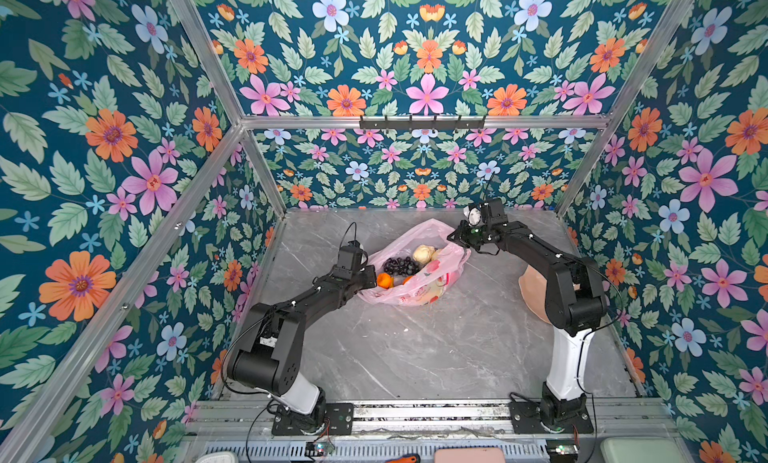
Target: Take the fake fruits out of the plastic bag
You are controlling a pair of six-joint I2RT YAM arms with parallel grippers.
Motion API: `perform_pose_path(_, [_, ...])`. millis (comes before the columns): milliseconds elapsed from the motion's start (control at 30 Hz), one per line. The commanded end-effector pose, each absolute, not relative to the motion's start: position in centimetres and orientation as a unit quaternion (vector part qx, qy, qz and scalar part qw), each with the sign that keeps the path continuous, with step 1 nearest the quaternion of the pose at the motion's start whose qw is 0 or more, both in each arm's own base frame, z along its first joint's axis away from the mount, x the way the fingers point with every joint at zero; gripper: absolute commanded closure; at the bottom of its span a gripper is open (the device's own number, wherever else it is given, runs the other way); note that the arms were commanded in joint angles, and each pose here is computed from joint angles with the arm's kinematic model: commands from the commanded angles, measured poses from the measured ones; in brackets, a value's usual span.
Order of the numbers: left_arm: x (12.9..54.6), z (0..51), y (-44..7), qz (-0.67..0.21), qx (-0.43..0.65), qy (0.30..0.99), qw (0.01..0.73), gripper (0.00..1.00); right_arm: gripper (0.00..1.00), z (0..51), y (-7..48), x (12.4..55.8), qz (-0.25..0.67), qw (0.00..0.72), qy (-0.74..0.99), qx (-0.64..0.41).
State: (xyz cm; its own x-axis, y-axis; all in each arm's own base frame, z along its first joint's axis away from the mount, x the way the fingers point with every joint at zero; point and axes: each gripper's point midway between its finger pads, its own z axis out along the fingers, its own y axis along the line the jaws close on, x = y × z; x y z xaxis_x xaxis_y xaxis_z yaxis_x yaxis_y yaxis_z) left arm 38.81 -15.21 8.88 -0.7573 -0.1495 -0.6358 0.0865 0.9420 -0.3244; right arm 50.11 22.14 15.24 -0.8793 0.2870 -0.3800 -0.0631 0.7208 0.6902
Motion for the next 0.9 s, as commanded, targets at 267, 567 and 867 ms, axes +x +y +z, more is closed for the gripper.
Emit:
perform_pose_path(267, [37.7,9.7,-17.7,-0.148,0.005,0.911,0.384,1.00,0.11,16.1,17.0,43.5,0.105,0.284,0.949,0.088])
perform_pose_path(567, [36.9,10.0,-18.8,-0.128,0.005,0.905,0.406,1.00,0.09,12.8,21.7,40.8,0.069,0.252,0.964,0.045])
perform_pose_path(867, [36.6,9.0,-15.4,-0.103,-0.059,0.907,0.404,1.00,0.81,11.1,18.2,39.2,0.055,0.258,0.963,0.054])
